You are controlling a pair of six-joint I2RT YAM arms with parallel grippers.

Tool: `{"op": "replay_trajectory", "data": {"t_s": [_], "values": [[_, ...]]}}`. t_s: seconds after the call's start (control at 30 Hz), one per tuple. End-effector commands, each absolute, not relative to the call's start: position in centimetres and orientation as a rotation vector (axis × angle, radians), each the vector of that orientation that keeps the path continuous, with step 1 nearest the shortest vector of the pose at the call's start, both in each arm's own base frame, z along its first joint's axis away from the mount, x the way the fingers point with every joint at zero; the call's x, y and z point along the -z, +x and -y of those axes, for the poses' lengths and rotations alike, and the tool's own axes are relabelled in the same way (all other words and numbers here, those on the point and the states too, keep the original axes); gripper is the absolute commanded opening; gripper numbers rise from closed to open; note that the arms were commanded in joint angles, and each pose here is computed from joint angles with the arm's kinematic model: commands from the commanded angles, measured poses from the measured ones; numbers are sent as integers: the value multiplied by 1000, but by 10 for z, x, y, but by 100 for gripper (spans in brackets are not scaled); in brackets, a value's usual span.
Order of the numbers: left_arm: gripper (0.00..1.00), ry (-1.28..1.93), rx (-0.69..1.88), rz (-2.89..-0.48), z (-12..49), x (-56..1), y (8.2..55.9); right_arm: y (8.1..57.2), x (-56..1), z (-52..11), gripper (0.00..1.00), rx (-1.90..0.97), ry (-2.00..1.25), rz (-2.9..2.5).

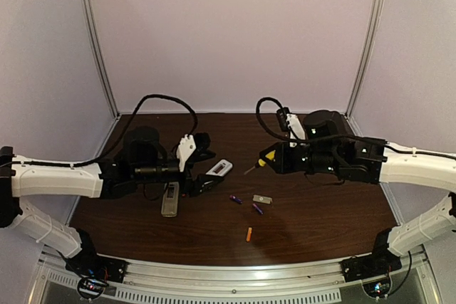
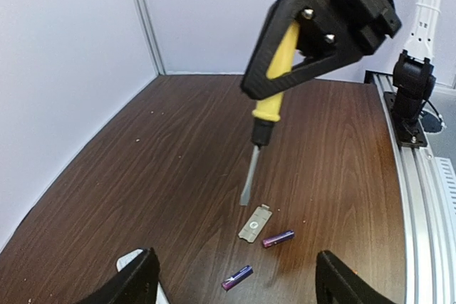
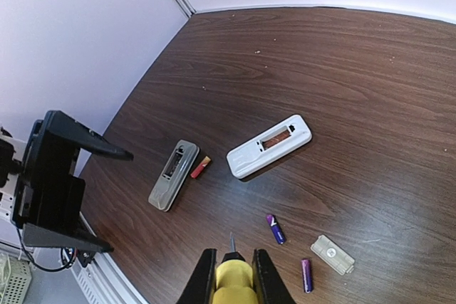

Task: Unload the batteries from the remote control
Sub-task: Place the remote control without batteries at the center of the board, then pass from the right arm to the left

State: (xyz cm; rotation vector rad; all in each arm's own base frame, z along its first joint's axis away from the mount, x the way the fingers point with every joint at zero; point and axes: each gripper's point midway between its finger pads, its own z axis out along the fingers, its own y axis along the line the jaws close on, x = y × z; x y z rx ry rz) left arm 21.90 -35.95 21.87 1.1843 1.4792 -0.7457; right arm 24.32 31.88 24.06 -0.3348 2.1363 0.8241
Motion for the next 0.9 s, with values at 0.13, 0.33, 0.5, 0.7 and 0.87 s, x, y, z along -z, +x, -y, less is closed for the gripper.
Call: {"op": "replay_trajectory", "data": {"t_s": [0.13, 0.33, 0.5, 0.7, 0.87], "values": [[69, 1258, 774, -1393, 384, -228, 204, 243, -273, -349, 0, -976, -365, -2073], [62, 1261, 765, -1387, 396, -229, 213, 238, -281, -363, 0, -1035, -425, -2059], [53, 1234, 736, -1379, 402, -234, 221, 233, -285, -372, 0, -1063, -472, -2053], [42, 1239, 719, -1369, 407, -234, 222, 228, -286, -380, 0, -1076, -504, -2054], [23, 1233, 723, -1359, 409, -236, 221, 225, -285, -385, 0, -1080, -518, -2058]]}}
